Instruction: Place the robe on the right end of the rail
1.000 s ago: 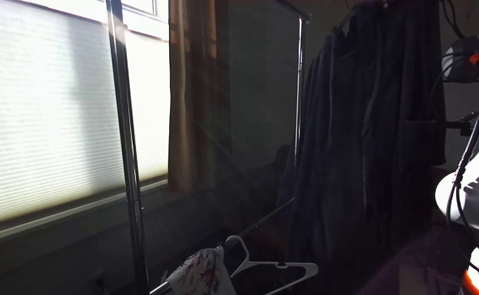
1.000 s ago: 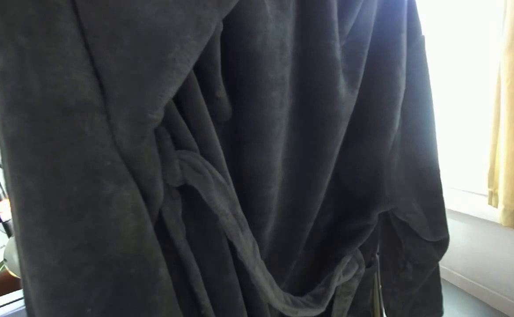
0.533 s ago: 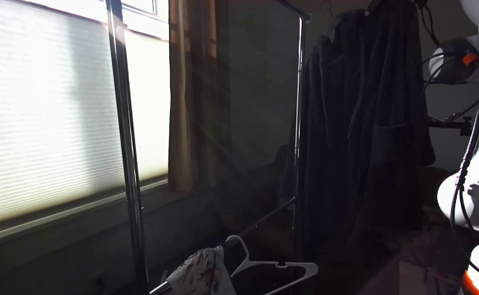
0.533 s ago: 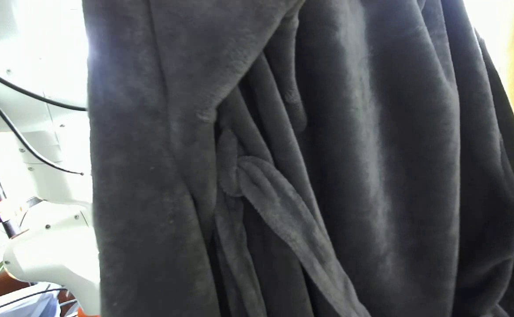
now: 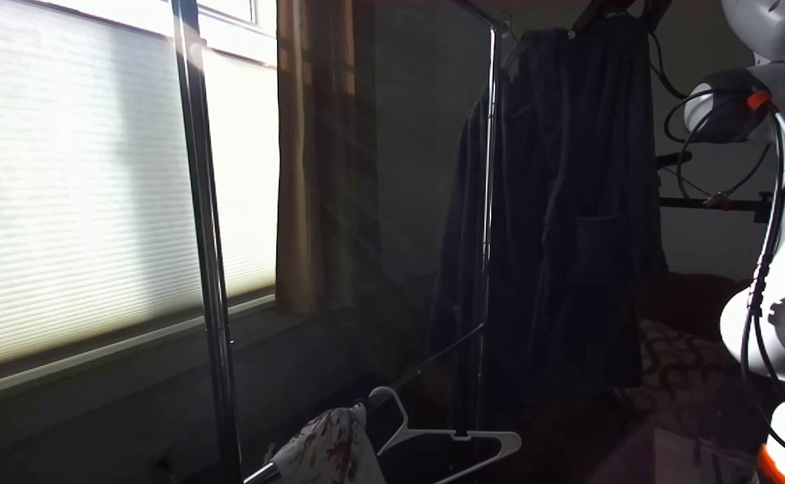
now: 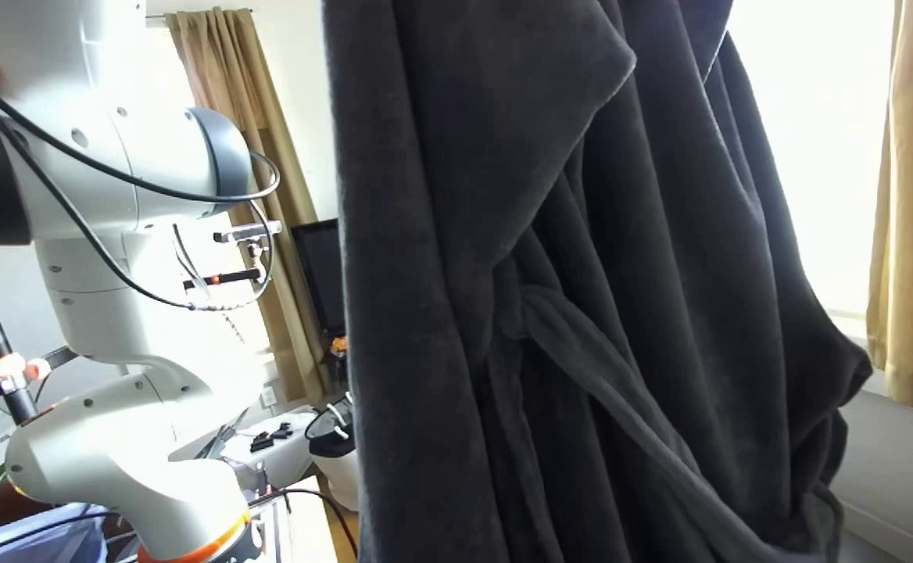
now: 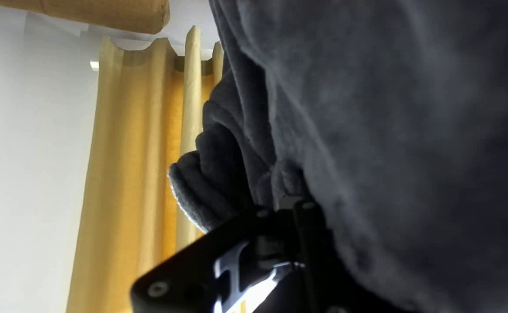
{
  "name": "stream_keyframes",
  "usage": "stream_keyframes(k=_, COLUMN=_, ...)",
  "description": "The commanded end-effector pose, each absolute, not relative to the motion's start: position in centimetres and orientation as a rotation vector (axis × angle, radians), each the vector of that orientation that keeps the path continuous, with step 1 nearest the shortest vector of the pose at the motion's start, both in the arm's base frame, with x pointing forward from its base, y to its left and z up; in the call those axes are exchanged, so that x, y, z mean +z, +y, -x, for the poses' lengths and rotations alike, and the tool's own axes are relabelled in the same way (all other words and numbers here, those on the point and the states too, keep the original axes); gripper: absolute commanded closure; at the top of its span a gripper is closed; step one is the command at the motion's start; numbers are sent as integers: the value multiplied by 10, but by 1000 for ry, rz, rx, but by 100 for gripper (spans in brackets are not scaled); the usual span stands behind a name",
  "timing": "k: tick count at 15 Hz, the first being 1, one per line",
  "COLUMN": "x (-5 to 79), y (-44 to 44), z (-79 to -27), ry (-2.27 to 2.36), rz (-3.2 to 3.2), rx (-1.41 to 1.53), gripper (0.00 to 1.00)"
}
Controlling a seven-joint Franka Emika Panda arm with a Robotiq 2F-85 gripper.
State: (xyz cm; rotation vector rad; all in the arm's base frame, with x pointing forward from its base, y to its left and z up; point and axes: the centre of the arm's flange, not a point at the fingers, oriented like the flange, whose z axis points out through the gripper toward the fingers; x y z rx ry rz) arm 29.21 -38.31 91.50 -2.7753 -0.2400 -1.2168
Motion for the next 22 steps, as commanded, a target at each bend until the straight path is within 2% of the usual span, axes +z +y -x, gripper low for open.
stream_keyframes(k=1, x=936, y=-382, z=-307, ry=-276, rz=2766, rx=-1221, gripper=98)
stream_keyframes(k=5, x=934, y=-380, z=-310, ry=-272, rz=2814, rx=-1175, gripper=98)
stream_keyframes(k=6, x=931, y=-381, z=-311, ry=-255, rz=2833, rx=-1148, gripper=68)
stream_keyframes(k=7, x=929, y=-381, z=-310, ry=-248, rz=2847, rx=-1128, gripper=67)
stream_keyframes(k=8, x=927, y=-382, z=-308, ry=-233, rz=2860, rx=-1121, gripper=61)
stream_keyframes(k=13, x=943, y=-388, z=-261, ry=-190, rz=2856, rx=-1167, gripper=24)
stream_keyframes(k=16, x=931, y=-360, z=-214, ry=-392, rz=2856, rx=-1071, gripper=2)
stream_keyframes(k=20, x=902, y=-300, z=-183, ry=-679, rz=2831, rx=-820, gripper=0)
stream_keyframes(k=22, x=897, y=-287, z=-184, ry=-817, rz=2857, rx=-730, gripper=0)
